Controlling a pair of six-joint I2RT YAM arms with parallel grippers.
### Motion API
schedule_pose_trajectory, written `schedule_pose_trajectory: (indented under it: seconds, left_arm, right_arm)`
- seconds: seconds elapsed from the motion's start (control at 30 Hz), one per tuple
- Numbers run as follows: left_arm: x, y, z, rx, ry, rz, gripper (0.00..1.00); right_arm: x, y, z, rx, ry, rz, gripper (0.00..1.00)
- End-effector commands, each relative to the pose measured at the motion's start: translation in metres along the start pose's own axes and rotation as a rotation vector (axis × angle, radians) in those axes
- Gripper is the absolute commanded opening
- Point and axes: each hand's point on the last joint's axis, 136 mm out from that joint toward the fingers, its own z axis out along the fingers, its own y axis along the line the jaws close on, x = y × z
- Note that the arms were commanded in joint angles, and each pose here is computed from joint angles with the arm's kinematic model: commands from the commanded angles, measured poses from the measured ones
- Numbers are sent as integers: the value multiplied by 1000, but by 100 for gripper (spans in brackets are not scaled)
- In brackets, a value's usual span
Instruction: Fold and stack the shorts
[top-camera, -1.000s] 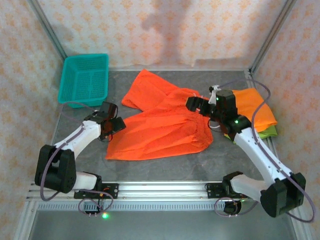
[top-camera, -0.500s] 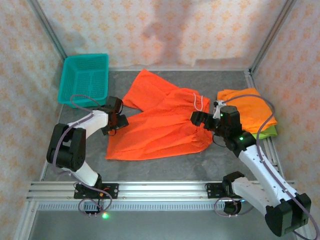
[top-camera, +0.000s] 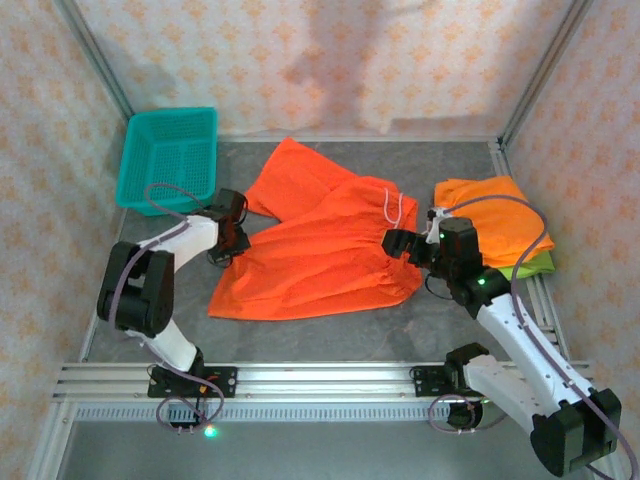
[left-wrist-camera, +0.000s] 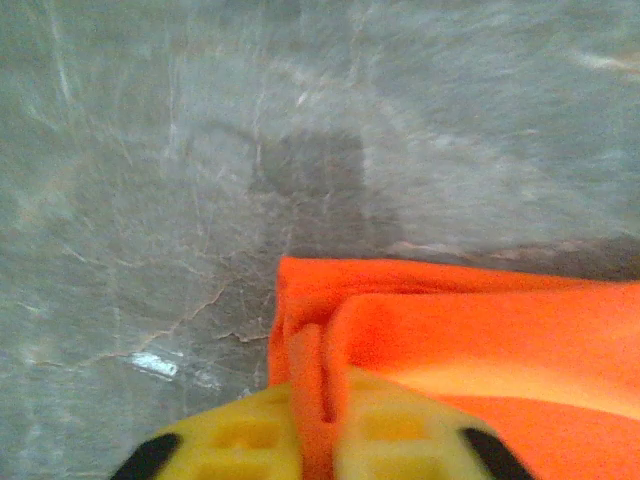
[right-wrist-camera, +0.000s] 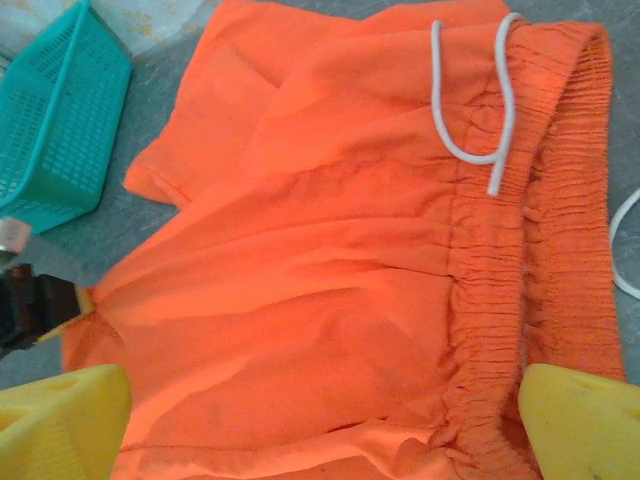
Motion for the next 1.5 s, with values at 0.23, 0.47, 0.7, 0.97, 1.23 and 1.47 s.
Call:
schedule_pose_trajectory:
  seconds: [0.23, 0.47, 0.7, 0.97, 1.23, 1.47]
  left_arm:
    - [-18, -32, -126, 13, -390, 294, 0]
    - [44, -53, -133, -74, -548, 578, 4]
    - [93, -85, -145, -30, -652, 798, 63]
    - [63, -88, -211, 322, -638, 479, 100]
    - [71, -56, -190, 470, -441, 263, 91]
    - [109, -39, -143, 395, -178, 39, 87]
  right_arm:
    - [11, -19, 5, 58, -9, 36, 99]
    - [17, -26, 4, 88, 10, 34, 99]
    - [23, -27, 4, 90, 41, 22, 99]
    - [22, -23, 4, 70, 46, 38, 99]
    - [26, -24, 8, 70, 59, 52, 99]
    - [30, -24, 15, 65, 89, 70, 99]
